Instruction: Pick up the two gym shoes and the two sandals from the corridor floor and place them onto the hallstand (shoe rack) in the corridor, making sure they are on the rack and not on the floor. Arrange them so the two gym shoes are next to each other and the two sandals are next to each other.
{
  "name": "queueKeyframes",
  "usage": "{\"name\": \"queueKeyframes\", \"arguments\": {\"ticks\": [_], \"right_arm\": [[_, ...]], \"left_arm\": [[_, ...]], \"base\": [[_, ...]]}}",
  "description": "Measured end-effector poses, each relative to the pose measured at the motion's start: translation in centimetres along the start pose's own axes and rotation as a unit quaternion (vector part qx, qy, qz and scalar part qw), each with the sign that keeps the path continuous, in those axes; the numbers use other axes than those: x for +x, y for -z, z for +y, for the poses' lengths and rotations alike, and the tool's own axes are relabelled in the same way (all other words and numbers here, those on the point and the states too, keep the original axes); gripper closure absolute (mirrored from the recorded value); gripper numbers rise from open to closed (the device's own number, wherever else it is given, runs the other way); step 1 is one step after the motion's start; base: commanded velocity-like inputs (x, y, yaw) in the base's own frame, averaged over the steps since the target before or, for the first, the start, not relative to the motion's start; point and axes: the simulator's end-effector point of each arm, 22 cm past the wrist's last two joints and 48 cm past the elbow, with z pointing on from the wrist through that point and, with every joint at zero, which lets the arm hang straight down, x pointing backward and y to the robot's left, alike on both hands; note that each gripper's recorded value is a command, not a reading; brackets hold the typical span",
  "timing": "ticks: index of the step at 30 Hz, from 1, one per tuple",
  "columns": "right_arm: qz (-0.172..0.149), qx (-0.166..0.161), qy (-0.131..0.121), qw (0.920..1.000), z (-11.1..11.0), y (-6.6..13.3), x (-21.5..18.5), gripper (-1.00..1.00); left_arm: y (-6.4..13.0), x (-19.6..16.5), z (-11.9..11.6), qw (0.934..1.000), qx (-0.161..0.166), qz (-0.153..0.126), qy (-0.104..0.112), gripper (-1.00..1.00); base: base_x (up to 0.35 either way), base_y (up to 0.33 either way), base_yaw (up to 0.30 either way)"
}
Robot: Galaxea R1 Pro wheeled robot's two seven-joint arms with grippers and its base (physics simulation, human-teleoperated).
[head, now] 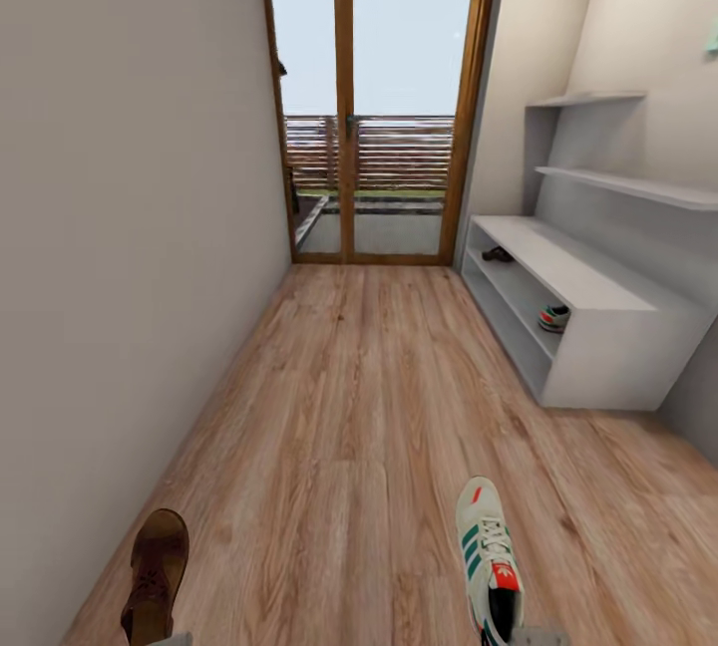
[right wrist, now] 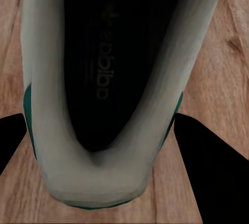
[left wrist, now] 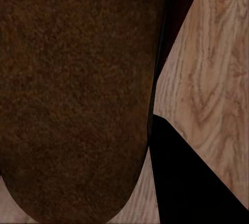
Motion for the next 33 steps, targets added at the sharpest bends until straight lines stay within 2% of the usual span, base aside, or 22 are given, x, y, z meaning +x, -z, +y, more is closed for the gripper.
{"name": "queueKeyframes", "arguments": {"ticks": [33], "right_arm": [[0.000,0.003,0.000,1.0000,-0.22,-0.01,0.00,1.00]], "left_arm": [[0.00,0.00,-0.05,1.0000,0.001,0.000,-0.001,1.00]], "base": [[0.339,0.000,0.032]]}}
